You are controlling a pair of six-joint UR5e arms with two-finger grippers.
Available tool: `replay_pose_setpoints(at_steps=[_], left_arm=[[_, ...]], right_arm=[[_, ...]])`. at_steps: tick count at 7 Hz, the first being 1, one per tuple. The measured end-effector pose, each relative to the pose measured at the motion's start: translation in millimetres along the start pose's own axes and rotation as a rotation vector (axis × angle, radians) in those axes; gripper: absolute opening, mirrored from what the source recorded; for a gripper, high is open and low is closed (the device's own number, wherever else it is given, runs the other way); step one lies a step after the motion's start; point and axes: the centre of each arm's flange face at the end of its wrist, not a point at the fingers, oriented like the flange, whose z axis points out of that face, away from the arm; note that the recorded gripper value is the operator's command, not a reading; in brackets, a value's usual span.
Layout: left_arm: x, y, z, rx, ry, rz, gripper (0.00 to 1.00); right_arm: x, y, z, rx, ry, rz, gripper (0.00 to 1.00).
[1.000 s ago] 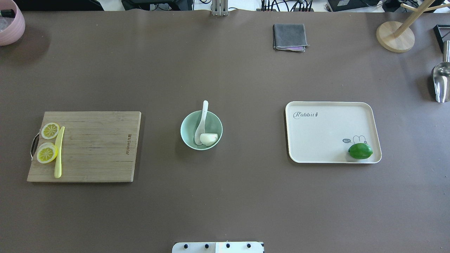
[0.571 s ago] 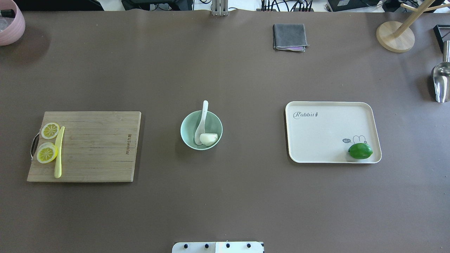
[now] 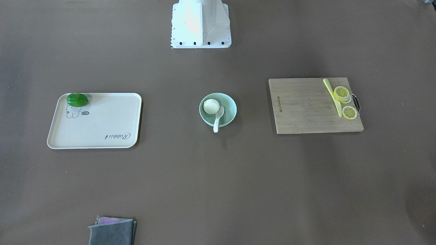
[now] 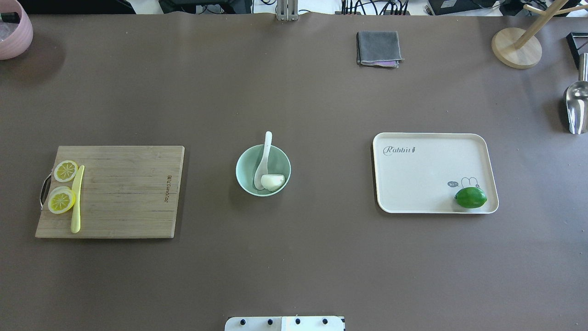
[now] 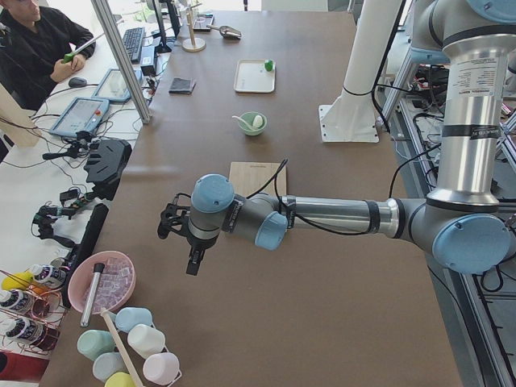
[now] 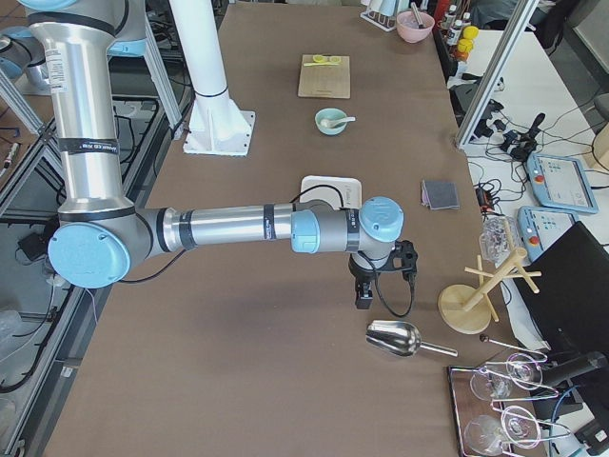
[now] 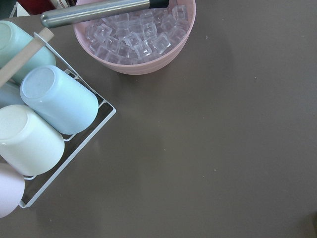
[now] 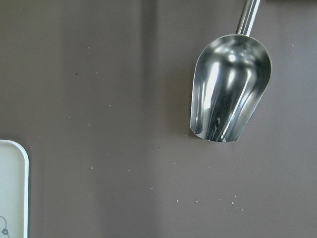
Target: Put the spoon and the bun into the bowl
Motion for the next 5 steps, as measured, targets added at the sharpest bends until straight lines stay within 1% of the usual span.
replay_pose_setpoints(at_steps=[2,5], left_arm=[[6.8,11.1,-5.0,-0.002,0.014,-0.029,0.98],[8.6,11.7,-3.0,-0.008,0.013,-0.038,0.98]], right_arm=[[1.2,3.0,2.2,-0.008,-0.001,0.011,1.0],[4.1,7.2,4.4,-0.011,0.0,0.015,1.0]])
